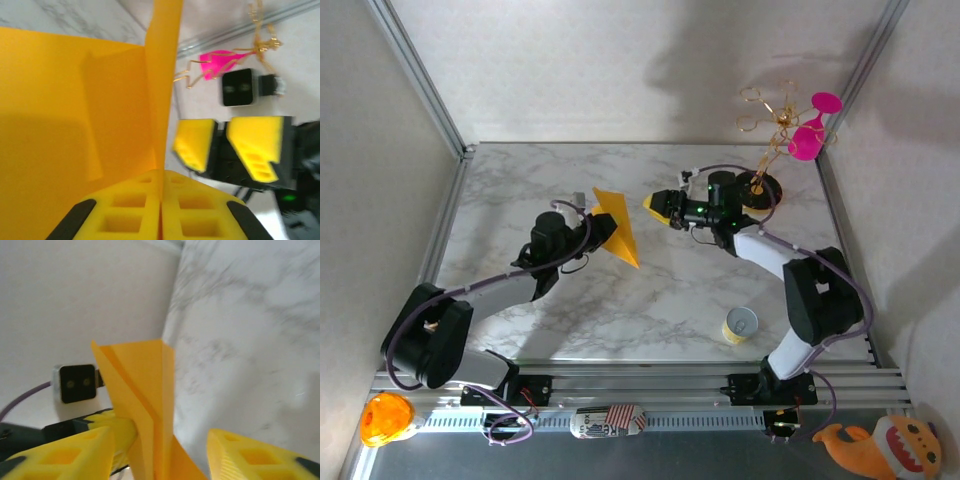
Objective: Fold a paper plane with a square sheet of paper (pick it up from the middle)
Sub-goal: Turn over the paper at the center of the table.
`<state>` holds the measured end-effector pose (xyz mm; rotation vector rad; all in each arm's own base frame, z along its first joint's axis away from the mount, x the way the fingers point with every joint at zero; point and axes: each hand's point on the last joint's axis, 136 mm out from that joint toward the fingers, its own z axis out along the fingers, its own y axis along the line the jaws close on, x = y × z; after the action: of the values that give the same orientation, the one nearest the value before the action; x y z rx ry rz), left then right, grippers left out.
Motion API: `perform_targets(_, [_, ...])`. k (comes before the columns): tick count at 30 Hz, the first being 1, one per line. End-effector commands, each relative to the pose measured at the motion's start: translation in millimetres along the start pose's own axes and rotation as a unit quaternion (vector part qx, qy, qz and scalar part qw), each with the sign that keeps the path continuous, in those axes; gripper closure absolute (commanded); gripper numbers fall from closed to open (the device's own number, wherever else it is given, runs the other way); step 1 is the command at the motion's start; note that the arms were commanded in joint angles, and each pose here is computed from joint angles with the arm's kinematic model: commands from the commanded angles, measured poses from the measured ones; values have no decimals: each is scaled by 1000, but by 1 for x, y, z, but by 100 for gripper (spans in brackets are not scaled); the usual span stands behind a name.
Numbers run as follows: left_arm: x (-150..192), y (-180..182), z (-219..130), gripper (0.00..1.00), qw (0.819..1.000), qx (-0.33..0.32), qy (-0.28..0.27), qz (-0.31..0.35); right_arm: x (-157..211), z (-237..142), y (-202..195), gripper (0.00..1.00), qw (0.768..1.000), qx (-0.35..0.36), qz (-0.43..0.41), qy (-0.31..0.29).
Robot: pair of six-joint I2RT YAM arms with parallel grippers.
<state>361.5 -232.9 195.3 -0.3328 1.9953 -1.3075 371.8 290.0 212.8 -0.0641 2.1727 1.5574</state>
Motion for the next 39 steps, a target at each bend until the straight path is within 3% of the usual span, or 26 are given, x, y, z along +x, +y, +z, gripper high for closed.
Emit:
perform_targets(1, [-13,31,-10,92,987,-140,3,77,-23,-24,-18,39,987,125,-92,-51])
perform_targets(4, [-24,53,-19,92,954,-262,9,142,-38,-43,-29,31,965,202,-140,-91])
perform_targets(7, [-37,71,-29,92,908,-370,14,194,-51,-61,-29,24,942,252,-189,-116])
perform_targets(12, [-63,86,-48,92,811,-522,0,264,-63,-95,-25,4,905,309,-239,-168])
perform_targets(18, [-73,92,-55,92,693,-635,13,341,-63,-112,-32,1,888,342,-248,-182])
perform_targets(24, [-58,110,-36,92,604,-687,49,401,-64,-123,-35,1,881,355,-232,-208])
perform_targets(27, [-45,122,-21,91,590,-692,65,411,-63,-126,-33,1,882,351,-229,-215])
perform_targets(34, [-1,151,19,87,609,-676,97,402,-65,-139,-37,3,878,362,-201,-241])
perform_targets(37, [15,162,28,85,616,-677,103,390,-61,-138,-39,3,887,347,-187,-239])
perform_targets(39, [27,168,37,85,631,-668,110,380,-57,-132,-37,5,898,327,-184,-232])
